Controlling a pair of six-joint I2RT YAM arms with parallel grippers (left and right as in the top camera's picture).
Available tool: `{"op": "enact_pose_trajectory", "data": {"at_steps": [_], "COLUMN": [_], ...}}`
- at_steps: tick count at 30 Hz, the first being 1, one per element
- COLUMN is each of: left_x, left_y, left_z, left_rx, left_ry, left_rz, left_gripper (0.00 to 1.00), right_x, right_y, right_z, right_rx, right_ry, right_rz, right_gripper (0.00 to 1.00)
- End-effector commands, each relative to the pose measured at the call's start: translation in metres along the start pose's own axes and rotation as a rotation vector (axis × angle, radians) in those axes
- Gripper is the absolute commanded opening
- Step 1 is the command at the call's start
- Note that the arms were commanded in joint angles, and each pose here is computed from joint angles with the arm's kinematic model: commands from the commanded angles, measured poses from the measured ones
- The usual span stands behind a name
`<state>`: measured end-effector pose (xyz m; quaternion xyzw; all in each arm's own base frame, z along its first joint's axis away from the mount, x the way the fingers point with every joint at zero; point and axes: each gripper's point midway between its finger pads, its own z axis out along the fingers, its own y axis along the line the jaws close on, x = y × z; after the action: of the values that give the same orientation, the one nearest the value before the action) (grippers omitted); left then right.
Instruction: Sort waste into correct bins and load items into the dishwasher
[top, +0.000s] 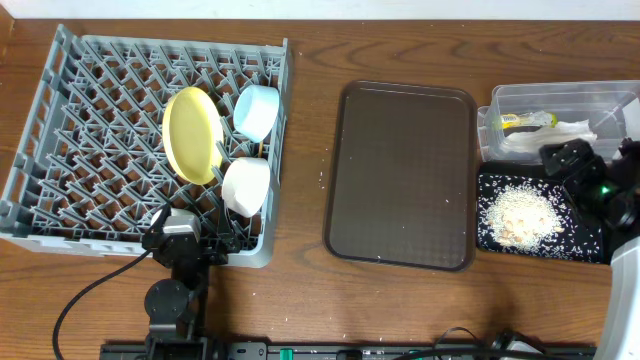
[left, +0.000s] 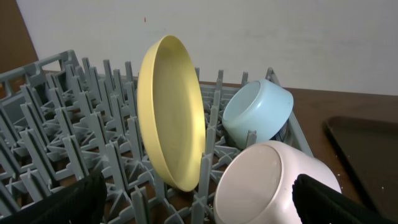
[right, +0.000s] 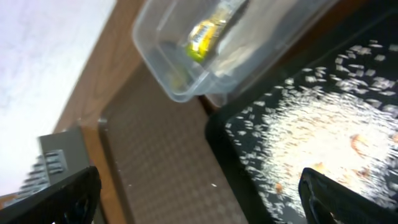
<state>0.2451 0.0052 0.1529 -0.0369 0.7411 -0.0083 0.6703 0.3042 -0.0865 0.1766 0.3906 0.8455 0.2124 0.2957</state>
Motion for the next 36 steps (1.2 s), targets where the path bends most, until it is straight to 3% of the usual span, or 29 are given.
{"op": "enact_pose_trajectory", "data": {"at_steps": [1, 7, 12, 14, 22, 36], "left_x": [0.018, 0.018, 0.018, 0.018, 0.018, 0.018], "left_y": [0.004, 0.004, 0.004, 0.004, 0.004, 0.004], "left_z": [0.001, 0.001, 0.001, 0.001, 0.001, 0.001], "left_rx": [-0.019, -0.019, -0.019, -0.019, -0.019, -0.019], "left_ry": [0.061, 0.061, 0.061, 0.061, 0.061, 0.061], "left_rz": [-0.002, -0.002, -0.002, -0.002, -0.002, -0.002], "left_gripper": [0.97, 0.97, 0.97, 0.97, 0.97, 0.97], "right_x": [0.008, 0.024, 0.069, 0.089, 0.105, 0.095], "right_y": [-0.017, -0.008, 0.041, 0.044, 0.025, 0.020], "right_z": [-0.004, -0.006, -0.006, -0.008, -0.020, -0.045], "right_rx": [0.128, 0.228, 0.017, -0.047, -0.114, -0.157], "right_ry": [-0.059, -0.330, -0.438, -0.439, -0.560, -0.797], "right_rz": [-0.080, -0.367, -0.948, -1.077, -1.079, -1.032], "right_gripper": [0.99, 0.99, 0.99, 0.99, 0.99, 0.99]}}
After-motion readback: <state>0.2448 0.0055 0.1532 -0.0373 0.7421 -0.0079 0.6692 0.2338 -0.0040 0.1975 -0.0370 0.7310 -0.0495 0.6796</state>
